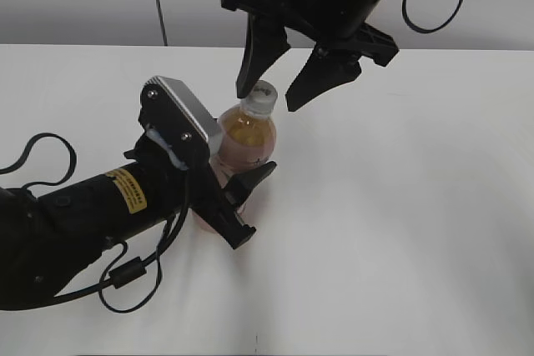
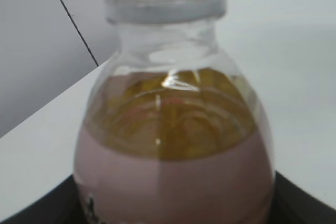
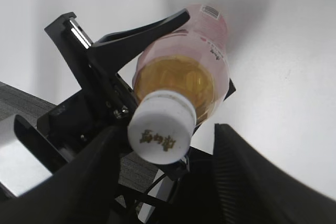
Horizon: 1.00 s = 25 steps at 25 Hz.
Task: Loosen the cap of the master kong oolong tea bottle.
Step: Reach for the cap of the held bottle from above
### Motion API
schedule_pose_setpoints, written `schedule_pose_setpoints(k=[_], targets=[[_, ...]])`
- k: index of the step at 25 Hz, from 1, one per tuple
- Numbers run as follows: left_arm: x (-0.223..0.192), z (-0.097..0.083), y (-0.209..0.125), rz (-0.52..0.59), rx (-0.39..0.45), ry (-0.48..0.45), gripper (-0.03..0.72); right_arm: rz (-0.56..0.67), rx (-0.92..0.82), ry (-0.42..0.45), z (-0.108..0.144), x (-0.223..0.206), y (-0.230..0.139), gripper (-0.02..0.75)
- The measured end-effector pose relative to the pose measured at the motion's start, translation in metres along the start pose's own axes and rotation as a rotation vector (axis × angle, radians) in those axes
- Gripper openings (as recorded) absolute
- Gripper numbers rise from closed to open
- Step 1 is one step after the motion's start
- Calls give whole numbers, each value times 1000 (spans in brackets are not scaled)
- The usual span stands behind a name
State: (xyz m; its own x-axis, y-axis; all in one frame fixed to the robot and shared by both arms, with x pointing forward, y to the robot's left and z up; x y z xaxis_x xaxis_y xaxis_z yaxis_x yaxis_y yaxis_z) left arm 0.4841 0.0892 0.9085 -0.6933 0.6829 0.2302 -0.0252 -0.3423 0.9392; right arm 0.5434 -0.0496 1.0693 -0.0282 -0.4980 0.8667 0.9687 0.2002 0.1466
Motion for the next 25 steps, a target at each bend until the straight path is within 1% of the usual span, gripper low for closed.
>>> schedule_pose_setpoints(k=[25], targets=[[0,0,0,0,0,0,428,-1,5,0,0,0,0,427]])
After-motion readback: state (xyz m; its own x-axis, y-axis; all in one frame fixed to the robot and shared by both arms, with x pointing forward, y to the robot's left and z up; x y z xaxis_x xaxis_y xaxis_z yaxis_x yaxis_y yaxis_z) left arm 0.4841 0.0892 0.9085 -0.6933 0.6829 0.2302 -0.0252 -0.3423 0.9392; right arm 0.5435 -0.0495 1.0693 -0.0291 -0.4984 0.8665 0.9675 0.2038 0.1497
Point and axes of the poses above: a point on each arm's last joint axis where the gripper is mounted, x pointing back along that axis away from the gripper, z along the wrist's bending axis when the last joint is at zero, y = z × x, the point moved 1 cm from there along -x, pointing out along that axis toward the gripper
